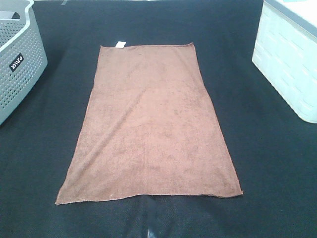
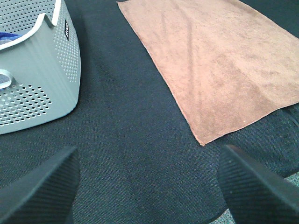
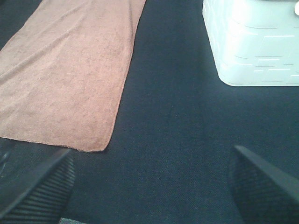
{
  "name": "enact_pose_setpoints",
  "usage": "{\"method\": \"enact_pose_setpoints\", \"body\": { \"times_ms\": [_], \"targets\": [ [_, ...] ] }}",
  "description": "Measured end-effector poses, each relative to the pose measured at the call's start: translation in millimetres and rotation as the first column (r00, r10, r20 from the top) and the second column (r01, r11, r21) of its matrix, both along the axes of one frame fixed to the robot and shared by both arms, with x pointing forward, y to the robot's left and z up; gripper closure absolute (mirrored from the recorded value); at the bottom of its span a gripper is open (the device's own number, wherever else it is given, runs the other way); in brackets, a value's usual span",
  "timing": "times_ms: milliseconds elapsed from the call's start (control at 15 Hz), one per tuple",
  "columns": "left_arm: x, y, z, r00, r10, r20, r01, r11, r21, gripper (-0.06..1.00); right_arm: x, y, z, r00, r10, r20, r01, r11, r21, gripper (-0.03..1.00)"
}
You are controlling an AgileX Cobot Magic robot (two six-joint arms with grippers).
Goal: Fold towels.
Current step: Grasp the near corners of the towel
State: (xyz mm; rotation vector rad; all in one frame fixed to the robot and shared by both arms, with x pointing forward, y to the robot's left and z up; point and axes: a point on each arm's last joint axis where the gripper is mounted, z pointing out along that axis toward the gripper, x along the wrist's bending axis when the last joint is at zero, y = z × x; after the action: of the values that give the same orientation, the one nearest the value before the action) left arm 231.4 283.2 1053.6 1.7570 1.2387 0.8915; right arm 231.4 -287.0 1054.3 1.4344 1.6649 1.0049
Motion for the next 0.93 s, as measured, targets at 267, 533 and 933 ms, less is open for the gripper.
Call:
{"method": "enact_pose_setpoints", "body": {
  "times_ms": [267,533,933],
  "targets": [
    [0,0,0,1.0,0.0,0.0,0.0,1.0,0.0,0.17,0,0,0,1.0,0.0,0.0,0.0,1.0,0.0,0.13],
    [1,1,1,1.0,0.027,0.003,-0.027,0.999,-0.019,0.17,0,0,0,1.0,0.0,0.0,0.0,1.0,0.0,0.13],
    [2,1,11,0.996,0.036,0.084,-0.031,0.997,-0.064,0.18,0,0,0,1.0,0.0,-0.002,0.0,1.0,0.0,0.13]
  ]
}}
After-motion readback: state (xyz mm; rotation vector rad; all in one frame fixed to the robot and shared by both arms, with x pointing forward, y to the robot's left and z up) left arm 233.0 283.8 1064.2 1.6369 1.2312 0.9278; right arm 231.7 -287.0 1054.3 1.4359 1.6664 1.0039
